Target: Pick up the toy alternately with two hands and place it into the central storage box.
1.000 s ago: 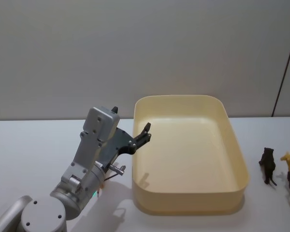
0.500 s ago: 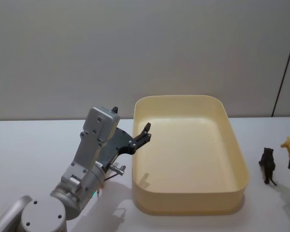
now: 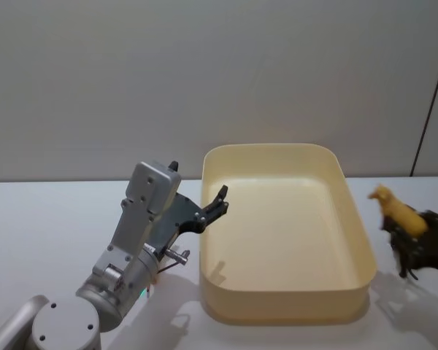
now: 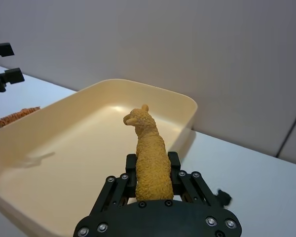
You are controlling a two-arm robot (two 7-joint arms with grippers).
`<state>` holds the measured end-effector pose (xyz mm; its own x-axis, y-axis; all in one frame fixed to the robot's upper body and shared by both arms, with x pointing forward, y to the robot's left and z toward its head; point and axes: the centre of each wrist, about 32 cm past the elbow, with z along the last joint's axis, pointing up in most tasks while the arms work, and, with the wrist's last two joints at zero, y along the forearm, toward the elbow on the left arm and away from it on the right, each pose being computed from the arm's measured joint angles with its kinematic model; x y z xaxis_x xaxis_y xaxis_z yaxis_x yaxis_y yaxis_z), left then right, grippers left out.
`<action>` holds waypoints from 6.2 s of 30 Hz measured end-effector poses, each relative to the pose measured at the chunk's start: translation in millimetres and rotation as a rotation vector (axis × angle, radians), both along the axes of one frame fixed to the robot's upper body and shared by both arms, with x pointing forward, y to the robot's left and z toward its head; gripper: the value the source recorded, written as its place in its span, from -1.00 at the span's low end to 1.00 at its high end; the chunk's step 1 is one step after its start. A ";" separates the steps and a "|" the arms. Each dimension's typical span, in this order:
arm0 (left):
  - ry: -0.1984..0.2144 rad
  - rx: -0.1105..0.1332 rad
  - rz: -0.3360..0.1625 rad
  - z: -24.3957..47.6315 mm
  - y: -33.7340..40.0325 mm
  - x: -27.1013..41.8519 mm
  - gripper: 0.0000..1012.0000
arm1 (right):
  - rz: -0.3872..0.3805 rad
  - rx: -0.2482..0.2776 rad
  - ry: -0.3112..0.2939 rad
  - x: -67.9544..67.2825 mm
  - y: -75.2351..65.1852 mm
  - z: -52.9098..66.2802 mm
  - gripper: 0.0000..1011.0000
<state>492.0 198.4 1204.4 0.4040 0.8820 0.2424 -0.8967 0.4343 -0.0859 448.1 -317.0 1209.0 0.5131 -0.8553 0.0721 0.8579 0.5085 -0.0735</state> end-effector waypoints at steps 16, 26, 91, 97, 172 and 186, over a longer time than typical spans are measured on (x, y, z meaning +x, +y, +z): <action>0.000 0.000 0.000 0.0 0.0 0.0 0.98 | 0.107 -0.013 0.046 61.6 47.0 1.9 0.14; 0.000 0.000 0.000 0.0 0.0 0.0 0.98 | 0.120 -0.020 0.050 70.3 52.8 4.3 0.75; 0.000 0.000 0.000 0.0 0.0 0.0 0.98 | -0.208 -0.067 0.203 24.2 -10.5 -37.4 0.98; 0.000 0.000 0.000 0.0 0.0 0.0 0.98 | -0.214 -0.075 0.205 30.2 -4.2 -42.8 0.98; 0.000 0.000 0.000 0.0 0.0 0.0 0.98 | 0.071 0.020 0.005 76.9 40.8 13.8 -0.13; 0.000 0.000 0.000 0.0 0.0 0.0 0.98 | 0.117 0.021 0.010 89.9 54.9 16.6 0.76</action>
